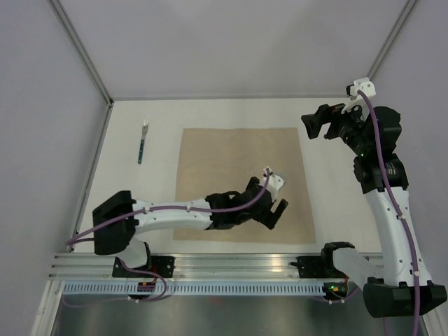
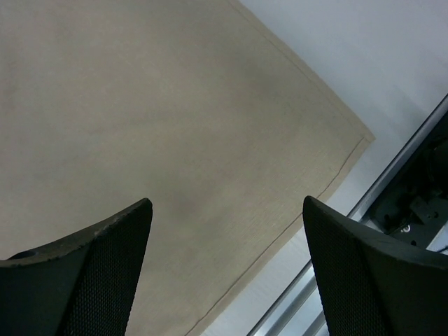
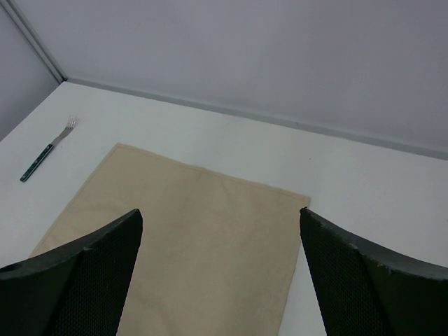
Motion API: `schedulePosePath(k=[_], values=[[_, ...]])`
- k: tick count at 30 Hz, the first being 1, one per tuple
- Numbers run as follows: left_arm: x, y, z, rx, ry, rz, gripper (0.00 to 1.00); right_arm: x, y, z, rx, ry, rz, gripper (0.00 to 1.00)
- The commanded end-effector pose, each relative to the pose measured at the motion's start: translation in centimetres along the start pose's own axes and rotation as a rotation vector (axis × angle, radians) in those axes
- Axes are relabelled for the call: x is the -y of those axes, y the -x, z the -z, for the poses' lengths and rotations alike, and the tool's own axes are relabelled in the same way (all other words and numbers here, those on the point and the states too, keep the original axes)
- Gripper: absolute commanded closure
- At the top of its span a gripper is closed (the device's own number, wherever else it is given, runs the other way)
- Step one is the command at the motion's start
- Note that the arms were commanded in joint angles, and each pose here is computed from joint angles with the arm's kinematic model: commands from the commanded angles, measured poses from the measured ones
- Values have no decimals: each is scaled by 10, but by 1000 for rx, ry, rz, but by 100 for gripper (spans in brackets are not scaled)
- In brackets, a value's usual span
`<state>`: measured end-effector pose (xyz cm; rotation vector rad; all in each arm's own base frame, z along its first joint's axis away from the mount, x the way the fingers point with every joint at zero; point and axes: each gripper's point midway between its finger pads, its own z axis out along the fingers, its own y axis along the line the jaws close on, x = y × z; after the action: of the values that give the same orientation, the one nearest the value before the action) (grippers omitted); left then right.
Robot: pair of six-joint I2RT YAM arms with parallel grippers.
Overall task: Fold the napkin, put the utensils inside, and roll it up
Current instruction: Fold the napkin at the center of the board.
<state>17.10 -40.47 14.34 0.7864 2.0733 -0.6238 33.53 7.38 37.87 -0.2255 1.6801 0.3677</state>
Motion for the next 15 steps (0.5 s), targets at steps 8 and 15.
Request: schedulePosePath(k=[8,15], values=[[124,2,-63,140,-104,-193,14,3,-5,9,-51,-46,-26,2],[157,-24,-92,131,-161,-268,25,3,-8,10,-63,-45,-31,2]])
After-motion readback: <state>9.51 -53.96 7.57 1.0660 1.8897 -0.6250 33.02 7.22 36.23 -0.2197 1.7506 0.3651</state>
